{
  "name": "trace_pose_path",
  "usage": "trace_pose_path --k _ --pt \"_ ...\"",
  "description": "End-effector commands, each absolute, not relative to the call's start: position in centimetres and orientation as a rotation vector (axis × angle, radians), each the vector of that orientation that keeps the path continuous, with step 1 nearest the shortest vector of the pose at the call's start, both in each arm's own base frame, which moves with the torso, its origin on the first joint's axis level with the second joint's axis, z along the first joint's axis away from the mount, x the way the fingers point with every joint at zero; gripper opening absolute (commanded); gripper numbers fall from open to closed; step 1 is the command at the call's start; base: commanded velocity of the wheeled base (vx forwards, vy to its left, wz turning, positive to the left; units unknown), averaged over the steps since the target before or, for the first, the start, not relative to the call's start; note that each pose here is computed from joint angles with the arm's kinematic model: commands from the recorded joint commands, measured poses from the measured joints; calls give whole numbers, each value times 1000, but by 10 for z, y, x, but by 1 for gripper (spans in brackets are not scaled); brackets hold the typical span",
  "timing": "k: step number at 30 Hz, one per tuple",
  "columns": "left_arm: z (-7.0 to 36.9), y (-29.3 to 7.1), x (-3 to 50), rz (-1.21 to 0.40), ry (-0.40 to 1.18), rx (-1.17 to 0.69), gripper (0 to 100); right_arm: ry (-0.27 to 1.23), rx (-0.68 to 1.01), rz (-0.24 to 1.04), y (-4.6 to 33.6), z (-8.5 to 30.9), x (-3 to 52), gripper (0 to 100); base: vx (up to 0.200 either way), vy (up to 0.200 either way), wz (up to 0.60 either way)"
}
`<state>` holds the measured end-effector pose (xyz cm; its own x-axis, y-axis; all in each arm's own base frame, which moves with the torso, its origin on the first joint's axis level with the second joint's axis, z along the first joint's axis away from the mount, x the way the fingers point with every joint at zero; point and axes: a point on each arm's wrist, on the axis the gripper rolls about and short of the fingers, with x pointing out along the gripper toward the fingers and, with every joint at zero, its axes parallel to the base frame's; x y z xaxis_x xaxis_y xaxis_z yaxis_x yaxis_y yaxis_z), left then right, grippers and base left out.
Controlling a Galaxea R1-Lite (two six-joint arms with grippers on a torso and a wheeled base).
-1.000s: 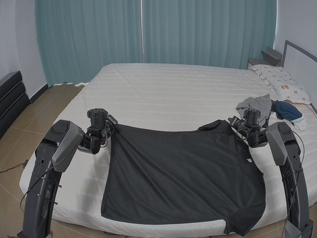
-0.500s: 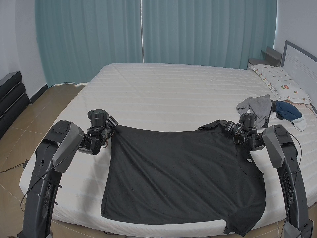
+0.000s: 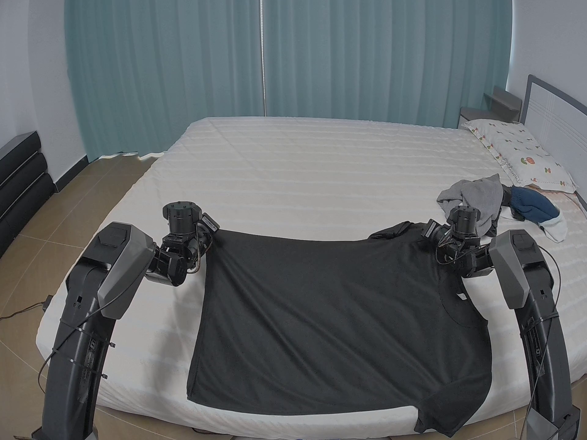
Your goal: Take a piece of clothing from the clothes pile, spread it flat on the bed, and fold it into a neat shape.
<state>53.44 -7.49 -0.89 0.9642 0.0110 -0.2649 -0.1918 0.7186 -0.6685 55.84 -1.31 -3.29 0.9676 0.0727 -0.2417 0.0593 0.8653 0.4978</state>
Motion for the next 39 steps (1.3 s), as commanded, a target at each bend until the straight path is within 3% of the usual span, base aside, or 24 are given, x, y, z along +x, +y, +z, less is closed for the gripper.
trace_pose_path --k 1,14,22,34,35,39 --pt "-6 -72 536 115 228 -767 0 196 525 6 -22 -17 560 0 0 0 0" --pt "-16 -73 538 116 204 -746 0 161 512 -14 -20 -18 560 0 0 0 0" --pt "-29 -74 543 107 202 -706 0 247 473 -17 -15 -52 558 0 0 0 0" --pt "-32 -75 544 108 205 -700 0 185 471 -18 -21 -41 559 0 0 0 0" --pt "-33 -75 544 109 207 -700 0 182 471 -18 -21 -40 559 100 0 0 0" --pt "-33 -76 544 107 207 -700 0 185 471 -26 -23 -42 559 100 0 0 0"
